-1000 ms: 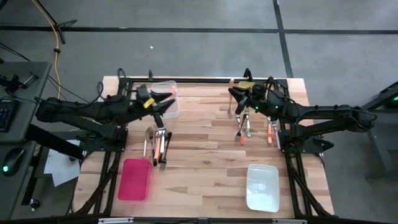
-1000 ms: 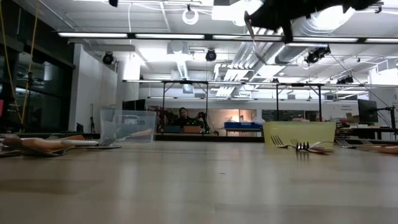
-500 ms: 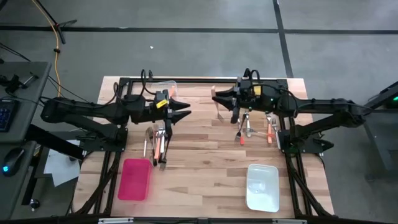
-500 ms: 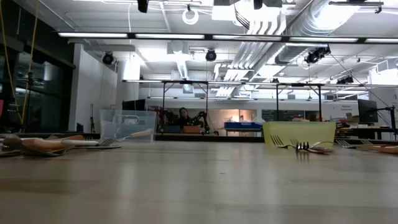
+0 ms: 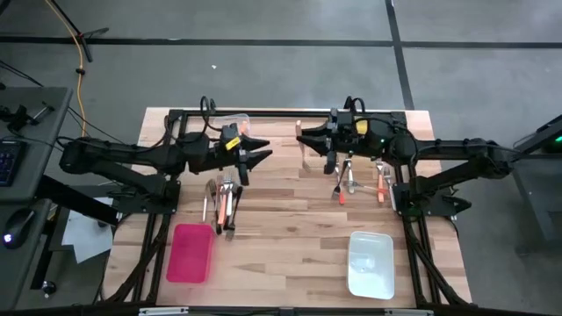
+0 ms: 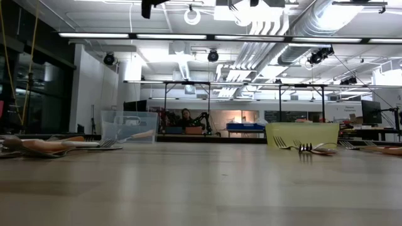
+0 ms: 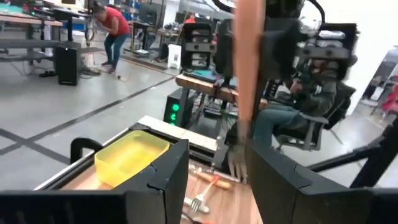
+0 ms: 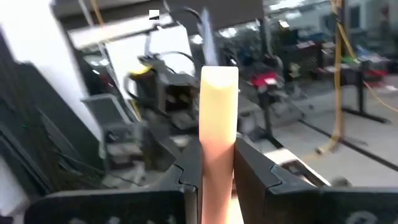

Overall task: Sort silverware by color (type)
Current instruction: Put the orange fork into the transparent bin

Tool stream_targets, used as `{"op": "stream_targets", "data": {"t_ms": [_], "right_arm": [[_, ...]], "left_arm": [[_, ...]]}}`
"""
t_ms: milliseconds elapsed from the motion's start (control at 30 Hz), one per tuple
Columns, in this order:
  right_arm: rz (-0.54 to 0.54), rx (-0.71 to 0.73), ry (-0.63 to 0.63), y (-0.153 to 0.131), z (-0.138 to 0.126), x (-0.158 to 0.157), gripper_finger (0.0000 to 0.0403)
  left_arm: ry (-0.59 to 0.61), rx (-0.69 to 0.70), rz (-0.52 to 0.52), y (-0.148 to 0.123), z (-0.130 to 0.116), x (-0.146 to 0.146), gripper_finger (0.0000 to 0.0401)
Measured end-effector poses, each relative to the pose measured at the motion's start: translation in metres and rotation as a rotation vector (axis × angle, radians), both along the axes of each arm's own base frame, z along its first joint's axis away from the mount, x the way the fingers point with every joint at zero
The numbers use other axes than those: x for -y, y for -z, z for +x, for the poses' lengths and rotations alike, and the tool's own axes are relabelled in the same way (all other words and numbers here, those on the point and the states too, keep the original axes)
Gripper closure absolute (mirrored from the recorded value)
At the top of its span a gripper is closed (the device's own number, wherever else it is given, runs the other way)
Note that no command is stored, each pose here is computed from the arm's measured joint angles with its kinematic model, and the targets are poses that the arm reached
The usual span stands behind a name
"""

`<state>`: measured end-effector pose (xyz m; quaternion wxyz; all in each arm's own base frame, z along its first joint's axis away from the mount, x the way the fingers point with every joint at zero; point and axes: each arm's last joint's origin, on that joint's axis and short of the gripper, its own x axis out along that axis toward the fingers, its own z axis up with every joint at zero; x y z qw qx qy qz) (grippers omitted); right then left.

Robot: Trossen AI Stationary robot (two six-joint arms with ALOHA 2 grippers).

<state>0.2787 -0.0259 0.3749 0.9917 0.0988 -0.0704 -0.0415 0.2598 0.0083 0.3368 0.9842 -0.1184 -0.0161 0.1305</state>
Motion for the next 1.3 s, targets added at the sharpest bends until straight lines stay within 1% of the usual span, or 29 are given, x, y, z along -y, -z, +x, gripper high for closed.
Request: {"op": "stream_targets", "data": {"t_ms": [167, 367, 533, 667, 833, 933, 1000, 1067, 1167, 1200, 1233, 1300], "right_arm": [[0.009, 0.029, -0.029, 0.011, 0.019, -0.004, 0.0358], [0.018, 0.037, -0.030, 0.017, 0.028, -0.003, 0.0358], [0.018, 0.043, -0.030, 0.016, 0.028, -0.003, 0.0358], [0.028, 0.059, -0.032, 0.015, 0.027, -0.003, 0.0358], [0.017, 0.053, -0.030, 0.015, 0.027, -0.003, 0.0358], [0.016, 0.053, -0.034, 0.015, 0.027, -0.003, 0.0358], [0.014, 0.051, -0.050, 0.016, 0.028, -0.003, 0.0358], [0.013, 0.050, -0.056, 0.016, 0.028, -0.004, 0.0358], [0.011, 0.045, -0.063, 0.016, 0.028, -0.004, 0.0358], [0.011, 0.044, -0.070, 0.016, 0.028, -0.004, 0.0358], [0.009, 0.044, -0.066, 0.016, 0.028, -0.004, 0.0358], [0.010, 0.043, -0.068, 0.016, 0.028, -0.004, 0.0358]], "left_arm": [[0.076, 0.059, -0.076, 0.009, 0.019, -0.004, 0.0217], [0.180, 0.079, -0.126, 0.019, 0.034, -0.001, 0.0183], [0.184, 0.109, -0.122, 0.025, 0.044, -0.001, 0.0180], [0.185, 0.152, -0.097, 0.031, 0.054, -0.002, 0.0180], [0.182, 0.142, -0.058, 0.038, 0.060, -0.002, 0.0186], [0.181, 0.142, -0.045, 0.037, 0.060, -0.002, 0.0207], [0.179, 0.132, -0.020, 0.038, 0.060, -0.002, 0.0236], [0.177, 0.126, 0.004, 0.038, 0.060, -0.002, 0.0279], [0.176, 0.114, 0.024, 0.039, 0.060, -0.002, 0.0361], [0.175, 0.111, 0.027, 0.039, 0.060, -0.002, 0.0377], [0.177, 0.109, 0.026, 0.039, 0.060, -0.002, 0.0383], [0.176, 0.107, 0.027, 0.039, 0.060, -0.002, 0.0378]]}}
